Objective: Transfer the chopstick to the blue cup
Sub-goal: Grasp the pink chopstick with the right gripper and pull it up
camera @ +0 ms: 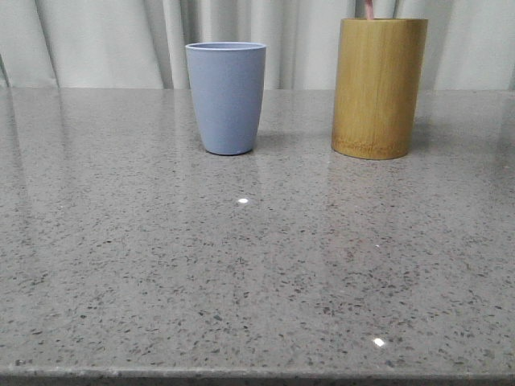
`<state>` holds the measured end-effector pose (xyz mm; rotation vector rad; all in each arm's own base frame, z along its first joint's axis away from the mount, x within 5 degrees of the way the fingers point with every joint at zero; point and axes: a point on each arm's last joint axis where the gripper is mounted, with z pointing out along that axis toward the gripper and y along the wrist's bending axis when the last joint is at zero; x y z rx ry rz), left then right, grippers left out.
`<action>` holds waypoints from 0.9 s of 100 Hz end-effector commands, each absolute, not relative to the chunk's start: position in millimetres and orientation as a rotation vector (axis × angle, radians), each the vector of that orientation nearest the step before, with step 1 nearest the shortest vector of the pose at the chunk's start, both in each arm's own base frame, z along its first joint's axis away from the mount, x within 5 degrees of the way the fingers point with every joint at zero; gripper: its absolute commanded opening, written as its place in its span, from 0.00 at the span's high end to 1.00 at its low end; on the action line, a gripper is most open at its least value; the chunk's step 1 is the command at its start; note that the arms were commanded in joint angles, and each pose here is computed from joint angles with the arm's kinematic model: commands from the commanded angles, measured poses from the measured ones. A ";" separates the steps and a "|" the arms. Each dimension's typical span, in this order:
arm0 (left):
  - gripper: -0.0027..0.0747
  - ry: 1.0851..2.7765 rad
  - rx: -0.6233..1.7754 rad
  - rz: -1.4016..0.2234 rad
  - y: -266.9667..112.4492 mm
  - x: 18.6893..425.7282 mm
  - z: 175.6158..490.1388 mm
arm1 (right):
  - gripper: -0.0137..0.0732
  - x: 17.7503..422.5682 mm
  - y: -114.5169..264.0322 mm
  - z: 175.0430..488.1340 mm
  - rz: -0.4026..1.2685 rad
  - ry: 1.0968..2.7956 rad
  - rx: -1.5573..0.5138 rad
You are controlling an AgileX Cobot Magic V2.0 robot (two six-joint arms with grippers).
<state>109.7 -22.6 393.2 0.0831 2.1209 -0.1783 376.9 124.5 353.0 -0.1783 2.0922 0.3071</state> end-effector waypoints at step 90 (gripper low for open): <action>0.68 2.025 0.068 -0.186 -21.9 111.2 406.3 | 0.96 339.2 110.9 438.4 0.331 1.815 -0.177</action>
